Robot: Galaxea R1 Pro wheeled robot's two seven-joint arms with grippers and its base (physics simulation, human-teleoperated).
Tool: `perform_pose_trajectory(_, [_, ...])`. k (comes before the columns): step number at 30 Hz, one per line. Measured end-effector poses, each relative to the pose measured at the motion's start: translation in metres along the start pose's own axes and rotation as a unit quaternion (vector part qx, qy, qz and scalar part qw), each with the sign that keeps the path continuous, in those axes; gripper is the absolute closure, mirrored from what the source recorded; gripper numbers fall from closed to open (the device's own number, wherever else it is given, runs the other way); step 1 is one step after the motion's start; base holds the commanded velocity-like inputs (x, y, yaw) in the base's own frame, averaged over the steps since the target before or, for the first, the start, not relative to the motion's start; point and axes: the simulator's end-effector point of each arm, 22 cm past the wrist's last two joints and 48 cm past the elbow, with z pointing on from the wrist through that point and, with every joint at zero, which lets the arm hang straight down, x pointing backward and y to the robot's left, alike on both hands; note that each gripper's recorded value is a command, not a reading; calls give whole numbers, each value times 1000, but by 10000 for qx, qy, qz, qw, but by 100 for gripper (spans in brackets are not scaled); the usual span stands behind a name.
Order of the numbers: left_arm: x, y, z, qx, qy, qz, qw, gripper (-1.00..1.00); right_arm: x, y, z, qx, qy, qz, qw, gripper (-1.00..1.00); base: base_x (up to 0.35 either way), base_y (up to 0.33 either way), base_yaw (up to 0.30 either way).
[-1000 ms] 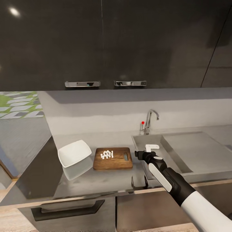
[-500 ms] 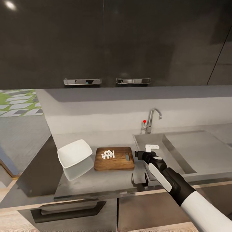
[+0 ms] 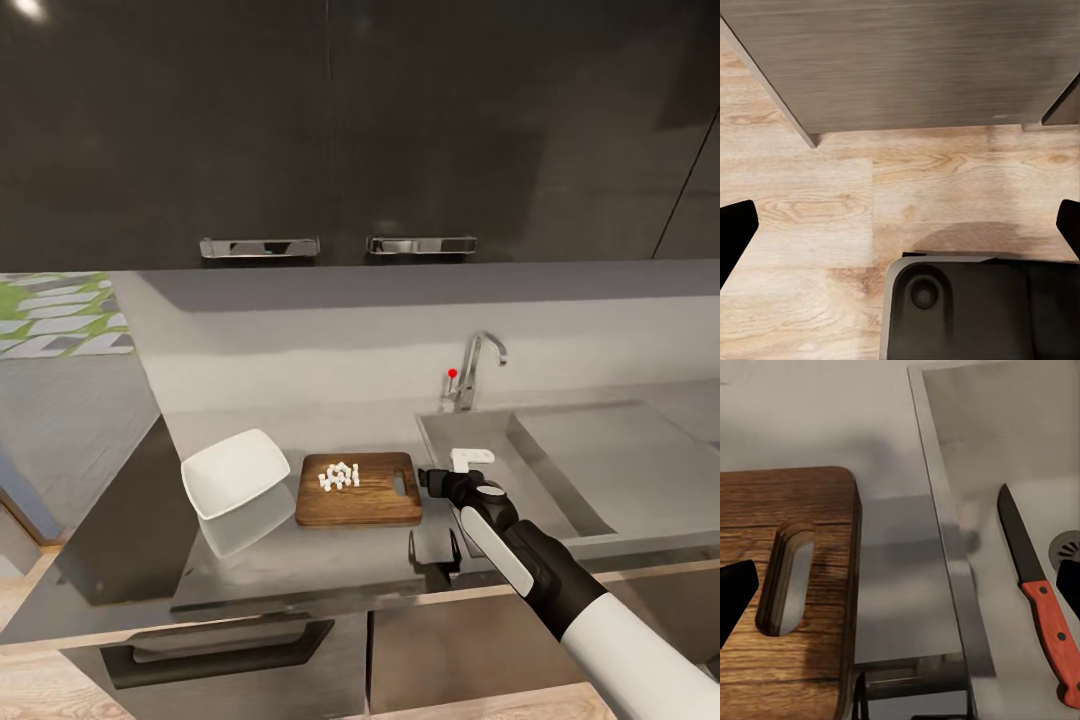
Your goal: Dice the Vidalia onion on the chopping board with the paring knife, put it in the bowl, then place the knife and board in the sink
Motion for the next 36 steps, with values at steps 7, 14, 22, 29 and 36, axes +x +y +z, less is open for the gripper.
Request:
perform_pose_trajectory(7, [1, 0, 0, -3, 7, 0, 10000, -100, -7, -10, -1, 349, -182, -447, 9982, -100, 0, 0, 0])
perform_pose_trajectory(14, [1, 0, 0, 1, 7, 2, 10000, -100, -11, -11, -2, 434, -276, -649, 9966, -100, 0, 0, 0])
perform_pose_trajectory(22, [0, 0, 0, 1, -2, 1, 10000, -100, -11, -10, -2, 419, -278, -655, 9966, -100, 71, 42, 0])
perform_pose_trajectory(29, [0, 0, 0, 3, 0, 2, 10000, -100, -11, -10, -2, 414, -275, -653, 9966, -100, 24, 10, 0])
perform_pose_trajectory(36, [0, 0, 0, 2, 0, 1, 10000, -100, -11, -9, -2, 411, -275, -650, 9967, -100, 1, 132, 0])
